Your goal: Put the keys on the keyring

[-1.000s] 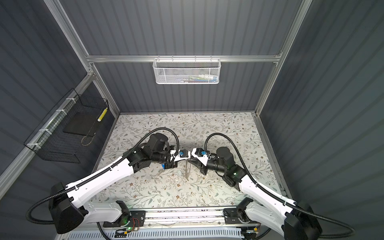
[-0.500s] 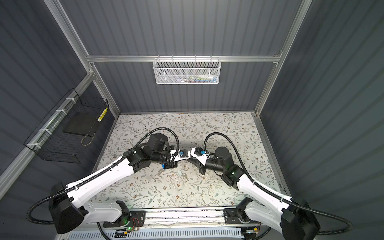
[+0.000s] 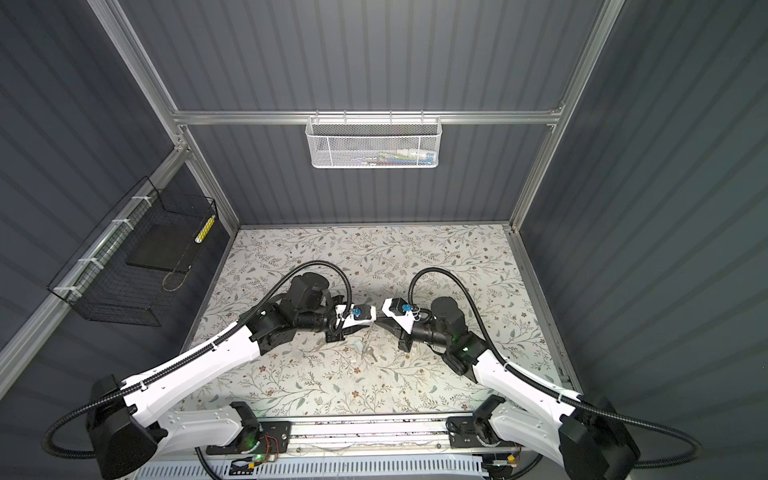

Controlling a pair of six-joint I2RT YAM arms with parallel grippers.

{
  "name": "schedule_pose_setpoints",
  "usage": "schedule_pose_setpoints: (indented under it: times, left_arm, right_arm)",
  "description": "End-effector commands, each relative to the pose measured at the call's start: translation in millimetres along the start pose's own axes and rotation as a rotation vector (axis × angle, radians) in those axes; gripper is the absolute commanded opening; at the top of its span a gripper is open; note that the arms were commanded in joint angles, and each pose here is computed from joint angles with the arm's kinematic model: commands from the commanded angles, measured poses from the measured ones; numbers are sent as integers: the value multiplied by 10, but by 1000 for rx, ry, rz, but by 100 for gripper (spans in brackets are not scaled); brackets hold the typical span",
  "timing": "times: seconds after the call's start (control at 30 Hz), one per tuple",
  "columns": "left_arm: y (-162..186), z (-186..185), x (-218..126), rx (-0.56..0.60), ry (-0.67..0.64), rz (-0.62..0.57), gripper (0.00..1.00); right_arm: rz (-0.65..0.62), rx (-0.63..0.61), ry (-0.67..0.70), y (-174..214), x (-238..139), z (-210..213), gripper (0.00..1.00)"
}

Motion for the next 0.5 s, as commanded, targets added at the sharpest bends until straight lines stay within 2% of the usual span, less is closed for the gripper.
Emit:
schedule_pose_setpoints:
  times: [0.0,0.1,0.33,0.47]
  left_arm:
    - [-2,65,-113,-95,-21,-154,29]
    - [45,96,-183,-142,-64,-237,28]
    - [-25,-52,-187,-134,21,-358,25]
    - [-48,-79,-191,-123,44,-379,24]
  right_arm:
    - [-98,-33,-55,-181,-7,67,0]
    - [-126,-45,-88,-224,-6,104,0]
    - [-172,-92,-138,-320,-30,170,0]
    - [-202,-107,-166,-384,-57,213,0]
Point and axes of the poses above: each gripper's point midway between its finger pads, its own x axis out along the fingers, its own z axis along the line the jaws close on, y = z × x, the point moved 5 cm from there along -x, back along the fingers, and after that the axes turned 8 degrees about x, right-handed, at the moved point
